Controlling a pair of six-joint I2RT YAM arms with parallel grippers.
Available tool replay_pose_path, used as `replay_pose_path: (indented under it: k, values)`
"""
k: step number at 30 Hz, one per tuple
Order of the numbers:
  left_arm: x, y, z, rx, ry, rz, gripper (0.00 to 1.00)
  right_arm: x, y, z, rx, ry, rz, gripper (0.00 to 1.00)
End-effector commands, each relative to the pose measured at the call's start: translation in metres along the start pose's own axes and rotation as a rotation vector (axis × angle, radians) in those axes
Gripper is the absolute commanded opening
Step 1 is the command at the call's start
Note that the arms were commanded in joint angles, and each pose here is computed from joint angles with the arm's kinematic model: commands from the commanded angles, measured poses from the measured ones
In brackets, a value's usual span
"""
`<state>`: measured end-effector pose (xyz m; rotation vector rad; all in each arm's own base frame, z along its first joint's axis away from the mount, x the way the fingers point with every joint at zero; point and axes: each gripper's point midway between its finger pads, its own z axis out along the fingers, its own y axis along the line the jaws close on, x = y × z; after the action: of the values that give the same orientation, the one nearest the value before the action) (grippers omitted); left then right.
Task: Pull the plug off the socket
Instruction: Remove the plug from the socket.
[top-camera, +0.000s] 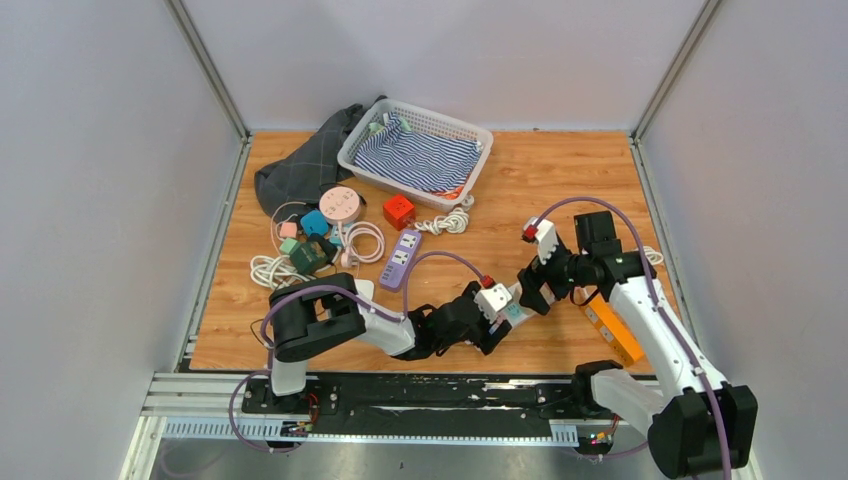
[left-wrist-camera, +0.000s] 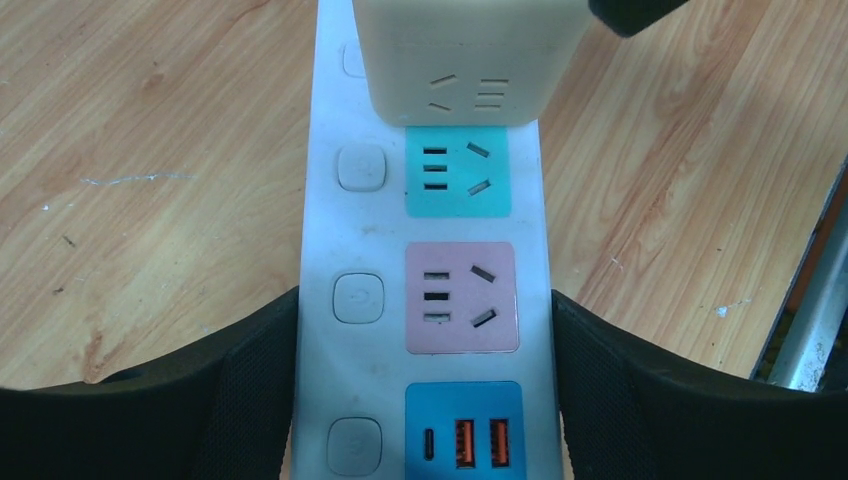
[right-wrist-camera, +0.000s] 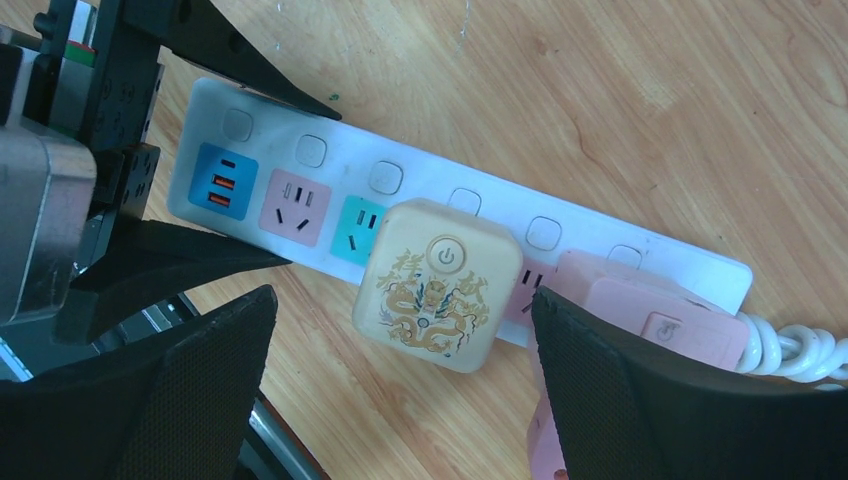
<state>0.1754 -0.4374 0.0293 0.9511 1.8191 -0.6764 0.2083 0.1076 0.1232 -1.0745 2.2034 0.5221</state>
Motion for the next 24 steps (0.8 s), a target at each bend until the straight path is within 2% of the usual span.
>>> replay_pose_path:
  k: [1, 7, 12, 16, 21, 24]
  values:
    - [0.011, 0.006, -0.002, -0.041, 0.022, -0.033, 0.75, 0.006, 0.002, 0.004, -0.004, 0.050, 0.019, 0.98]
    - [0.012, 0.000, 0.005, -0.016, 0.030, -0.039, 0.47, 0.010, -0.008, 0.009, 0.042, 0.075, 0.032, 0.97]
    - [0.016, -0.005, 0.011, -0.001, 0.039, -0.053, 0.33, 0.013, -0.013, 0.011, 0.063, 0.091, 0.038, 0.96]
    - [0.018, -0.009, 0.017, 0.014, 0.046, -0.064, 0.17, 0.020, -0.013, 0.017, 0.057, 0.121, 0.041, 0.94]
    - [0.019, -0.009, 0.019, 0.013, 0.048, -0.064, 0.04, 0.027, -0.013, 0.023, 0.052, 0.160, 0.039, 0.87]
    - [0.019, -0.006, 0.017, -0.003, 0.046, -0.065, 0.00, 0.030, -0.015, 0.024, 0.060, 0.170, 0.040, 0.80]
